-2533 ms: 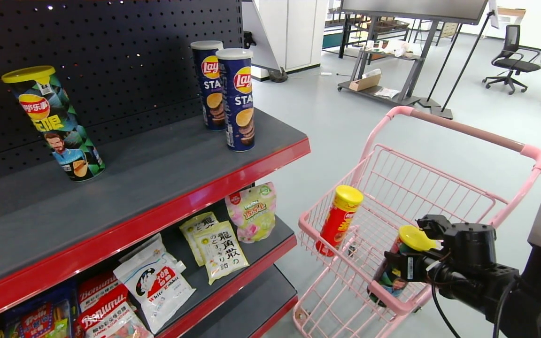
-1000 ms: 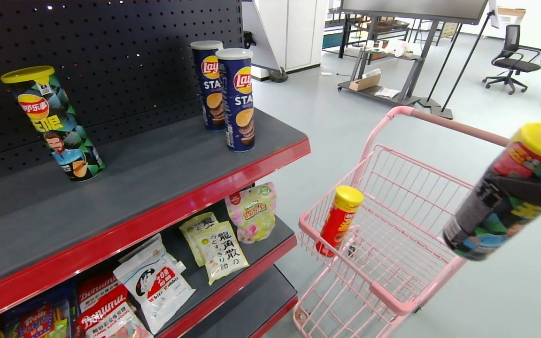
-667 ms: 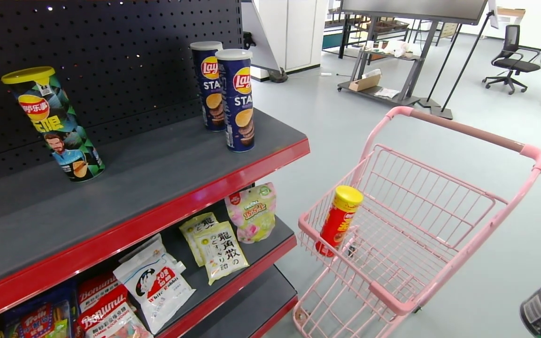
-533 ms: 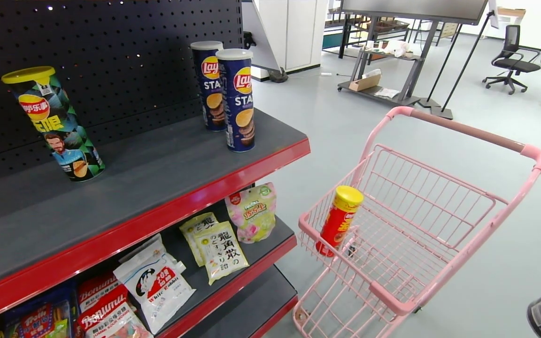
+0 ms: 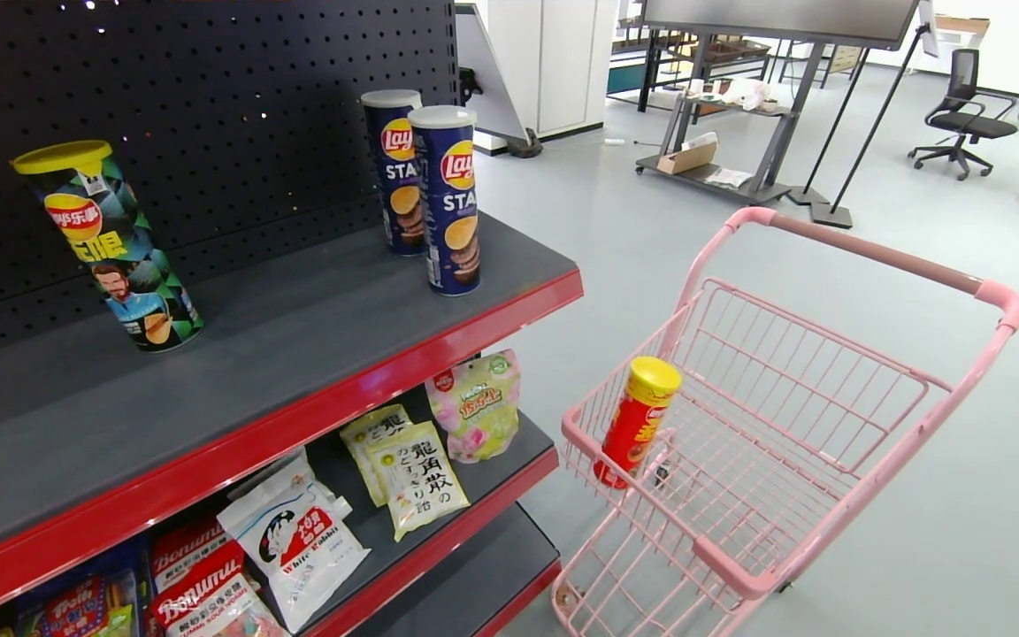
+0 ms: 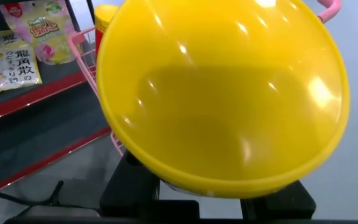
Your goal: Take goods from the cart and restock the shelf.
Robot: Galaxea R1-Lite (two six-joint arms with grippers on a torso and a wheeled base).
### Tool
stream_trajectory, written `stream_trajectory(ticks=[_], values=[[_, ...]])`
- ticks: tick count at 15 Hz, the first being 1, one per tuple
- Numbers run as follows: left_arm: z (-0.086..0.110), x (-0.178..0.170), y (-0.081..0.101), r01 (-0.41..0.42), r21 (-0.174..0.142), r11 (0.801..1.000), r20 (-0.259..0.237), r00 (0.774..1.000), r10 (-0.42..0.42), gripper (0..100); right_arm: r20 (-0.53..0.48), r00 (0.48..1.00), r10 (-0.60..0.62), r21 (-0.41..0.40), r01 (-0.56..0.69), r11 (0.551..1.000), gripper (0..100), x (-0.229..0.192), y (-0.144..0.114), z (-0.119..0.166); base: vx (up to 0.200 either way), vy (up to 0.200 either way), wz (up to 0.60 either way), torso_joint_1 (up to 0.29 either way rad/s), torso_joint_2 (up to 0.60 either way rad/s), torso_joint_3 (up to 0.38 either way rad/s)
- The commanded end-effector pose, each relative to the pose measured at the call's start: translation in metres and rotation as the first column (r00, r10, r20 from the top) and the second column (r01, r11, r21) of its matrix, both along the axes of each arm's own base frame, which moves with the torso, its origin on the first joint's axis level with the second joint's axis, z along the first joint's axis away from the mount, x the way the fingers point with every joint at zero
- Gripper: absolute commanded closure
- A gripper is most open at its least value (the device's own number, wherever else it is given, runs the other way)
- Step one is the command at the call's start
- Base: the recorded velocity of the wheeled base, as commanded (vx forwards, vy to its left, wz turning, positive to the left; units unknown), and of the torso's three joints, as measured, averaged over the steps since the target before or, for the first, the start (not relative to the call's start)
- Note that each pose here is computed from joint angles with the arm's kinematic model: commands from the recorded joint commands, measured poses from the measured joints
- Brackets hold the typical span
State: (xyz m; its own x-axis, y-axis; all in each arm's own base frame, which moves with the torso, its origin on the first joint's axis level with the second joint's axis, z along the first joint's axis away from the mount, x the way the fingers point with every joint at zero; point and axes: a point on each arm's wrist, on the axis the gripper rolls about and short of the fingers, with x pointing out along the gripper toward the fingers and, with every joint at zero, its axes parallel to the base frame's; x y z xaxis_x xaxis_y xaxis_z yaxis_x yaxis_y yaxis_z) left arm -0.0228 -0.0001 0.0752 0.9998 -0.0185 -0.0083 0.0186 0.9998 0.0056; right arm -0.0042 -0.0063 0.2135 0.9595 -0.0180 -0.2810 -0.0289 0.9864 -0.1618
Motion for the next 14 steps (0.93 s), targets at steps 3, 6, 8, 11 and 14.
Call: stream_trajectory(ticks=[3, 6, 8, 11, 14], values=[[0.0000, 0.0000, 0.0000, 0.000, 0.000, 1.000, 0.001, 1.000, 0.000, 0, -0.012, 1.000, 0.004, -0.002, -0.004, 1.000, 100, 0.0006, 0.0002, -0.0037, 0.000, 0.000, 0.00, 0.207, -0.53, -0.317], [0.0000, 0.0000, 0.0000, 0.000, 0.000, 1.000, 0.001, 1.000, 0.000, 0, -0.021, 1.000, 0.008, -0.001, -0.008, 1.000, 100, 0.0015, 0.0005, -0.0057, 0.000, 0.000, 0.00, 0.175, -0.43, -0.260], [0.0000, 0.0000, 0.0000, 0.000, 0.000, 1.000, 0.001, 1.000, 0.000, 0, -0.026, 1.000, 0.007, -0.001, -0.008, 1.000, 100, 0.0024, 0.0007, -0.0057, 0.000, 0.000, 0.00, 0.166, -0.38, -0.229], [0.0000, 0.0000, 0.0000, 0.000, -0.001, 1.000, 0.001, 1.000, 0.000, 0, -0.030, 1.000, 0.007, -0.002, -0.008, 1.000, 100, 0.0033, 0.0009, -0.0056, 0.000, 0.000, 0.00, 0.146, -0.37, -0.216], [0.0000, 0.0000, 0.0000, 0.000, -0.001, 1.000, 0.001, 1.000, 0.000, 0, -0.032, 0.999, 0.007, -0.002, -0.008, 1.000, 100, 0.0053, 0.0014, -0.0046, 0.000, 0.000, 0.00, 0.155, -0.36, -0.207]])
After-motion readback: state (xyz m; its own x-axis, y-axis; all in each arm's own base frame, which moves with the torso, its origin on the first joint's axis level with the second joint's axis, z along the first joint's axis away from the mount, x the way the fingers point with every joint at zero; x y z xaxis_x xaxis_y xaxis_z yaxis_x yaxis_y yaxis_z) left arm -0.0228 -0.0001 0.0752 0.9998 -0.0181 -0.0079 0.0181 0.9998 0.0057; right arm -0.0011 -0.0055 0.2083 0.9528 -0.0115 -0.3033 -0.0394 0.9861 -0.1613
